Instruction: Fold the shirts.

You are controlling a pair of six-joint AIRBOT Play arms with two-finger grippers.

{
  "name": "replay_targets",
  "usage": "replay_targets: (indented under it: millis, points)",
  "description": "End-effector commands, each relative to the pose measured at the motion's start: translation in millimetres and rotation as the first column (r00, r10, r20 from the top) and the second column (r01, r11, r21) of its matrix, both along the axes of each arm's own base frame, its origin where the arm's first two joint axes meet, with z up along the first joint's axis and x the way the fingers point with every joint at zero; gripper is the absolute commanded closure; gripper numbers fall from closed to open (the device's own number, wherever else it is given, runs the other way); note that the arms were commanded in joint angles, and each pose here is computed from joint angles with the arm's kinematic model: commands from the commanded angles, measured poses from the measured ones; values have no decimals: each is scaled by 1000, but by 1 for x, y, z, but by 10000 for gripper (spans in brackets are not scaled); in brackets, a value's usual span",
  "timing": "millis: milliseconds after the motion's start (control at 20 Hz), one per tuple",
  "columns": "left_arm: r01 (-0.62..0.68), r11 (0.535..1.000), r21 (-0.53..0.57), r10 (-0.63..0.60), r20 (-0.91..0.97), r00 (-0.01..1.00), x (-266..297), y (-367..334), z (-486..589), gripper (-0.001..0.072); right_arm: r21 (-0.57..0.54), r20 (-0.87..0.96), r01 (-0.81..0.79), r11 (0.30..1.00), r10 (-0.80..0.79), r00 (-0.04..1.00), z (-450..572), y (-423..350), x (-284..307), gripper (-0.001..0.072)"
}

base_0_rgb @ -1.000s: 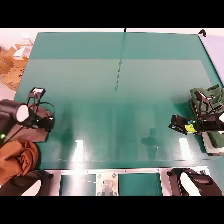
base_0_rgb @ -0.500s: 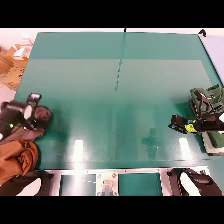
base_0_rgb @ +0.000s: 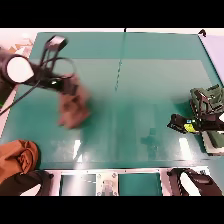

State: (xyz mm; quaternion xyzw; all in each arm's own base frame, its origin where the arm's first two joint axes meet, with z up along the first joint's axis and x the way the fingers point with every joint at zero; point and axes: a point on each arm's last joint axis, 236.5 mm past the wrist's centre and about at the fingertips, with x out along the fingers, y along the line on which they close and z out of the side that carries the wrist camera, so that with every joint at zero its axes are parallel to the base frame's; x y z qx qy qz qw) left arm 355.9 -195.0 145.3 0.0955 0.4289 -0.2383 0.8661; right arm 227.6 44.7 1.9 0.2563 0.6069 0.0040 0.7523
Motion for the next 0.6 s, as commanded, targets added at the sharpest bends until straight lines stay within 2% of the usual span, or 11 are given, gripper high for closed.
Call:
replay_targets:
  millis: [0, 100, 150, 200, 250, 400, 550]
  points:
    - [185, 976, -114, -172, 111, 979, -10, -94, 24, 686, 35, 5, 2, 999, -2, 1000, 3, 8, 1, 695]
    - [224, 967, -119, -227, -13, 974, -20, -126, -22, 685, 35, 5, 2, 999, -2, 1000, 3, 8, 1, 692]
    - [241, 961, -135, -253, -82, 964, -26, -142, -46, 623, 35, 5, 2, 999, -2, 1000, 3, 7, 1, 601]
    - [270, 951, -151, -291, -135, 947, -33, -155, -65, 259, 35, 6, 2, 999, -3, 1000, 3, 7, 2, 457]
    - [266, 947, -180, -298, -188, 936, -38, -163, -78, 3, 34, 9, 4, 999, -4, 1000, 3, 7, 2, 362]
    - [227, 968, -103, -245, -214, 946, -14, -123, -80, 0, 30, 27, 18, 999, -18, 999, 2, 4, 10, 351]
    - [82, 994, -66, -97, -283, 954, 19, -51, -77, 0, 29, 15, 48, 998, -48, 999, -13, -1, 26, 350]
